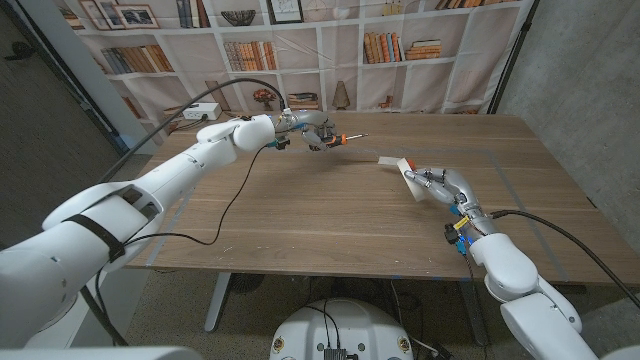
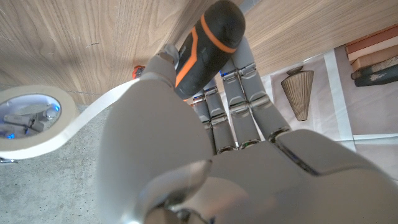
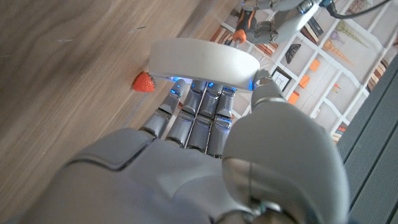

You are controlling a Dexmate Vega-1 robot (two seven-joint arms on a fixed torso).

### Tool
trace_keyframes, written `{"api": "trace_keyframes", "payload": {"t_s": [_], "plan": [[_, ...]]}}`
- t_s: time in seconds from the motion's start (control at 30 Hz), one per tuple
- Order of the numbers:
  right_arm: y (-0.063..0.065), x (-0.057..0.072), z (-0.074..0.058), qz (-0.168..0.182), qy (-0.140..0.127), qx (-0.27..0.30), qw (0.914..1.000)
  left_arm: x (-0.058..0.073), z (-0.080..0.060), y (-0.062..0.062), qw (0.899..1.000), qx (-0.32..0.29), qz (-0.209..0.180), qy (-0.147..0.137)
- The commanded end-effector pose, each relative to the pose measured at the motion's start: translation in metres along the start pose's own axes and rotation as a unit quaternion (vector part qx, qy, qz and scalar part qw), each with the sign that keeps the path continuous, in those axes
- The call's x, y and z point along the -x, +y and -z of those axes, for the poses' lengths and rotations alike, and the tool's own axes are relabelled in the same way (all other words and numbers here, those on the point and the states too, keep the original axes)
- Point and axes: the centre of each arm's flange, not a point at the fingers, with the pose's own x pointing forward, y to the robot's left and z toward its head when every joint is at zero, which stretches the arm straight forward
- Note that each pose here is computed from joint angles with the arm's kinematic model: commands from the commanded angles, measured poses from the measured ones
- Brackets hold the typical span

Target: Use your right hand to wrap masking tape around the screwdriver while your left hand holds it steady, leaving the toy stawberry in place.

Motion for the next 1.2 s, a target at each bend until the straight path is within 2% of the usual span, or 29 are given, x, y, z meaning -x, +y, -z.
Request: {"api": "trace_keyframes", "payload": {"t_s": [0.03, 0.3, 0.53, 0.9, 1.07, 1.2], "plan": [[-0.035, -0.006, -0.029, 0.021, -0.069, -0.134, 0.9883, -0.001, 0.003, -0.009, 1.000, 0.016, 0.003, 0.003], [-0.045, -0.015, -0.042, 0.025, -0.108, -0.164, 0.9803, -0.001, 0.007, -0.016, 0.999, 0.037, 0.014, 0.006], [-0.049, -0.019, -0.064, 0.004, -0.144, -0.165, 0.9758, -0.005, 0.007, -0.021, 0.996, 0.085, 0.035, -0.001], [-0.029, -0.023, -0.088, -0.028, -0.163, -0.133, 0.9771, -0.028, -0.003, -0.028, 0.986, 0.156, 0.056, -0.037], [-0.025, -0.025, -0.091, -0.033, -0.167, -0.126, 0.9774, -0.036, -0.008, -0.029, 0.981, 0.175, 0.067, -0.050], [-0.019, -0.031, -0.090, -0.041, -0.169, -0.130, 0.9761, -0.046, -0.016, -0.032, 0.978, 0.180, 0.084, -0.060]]}}
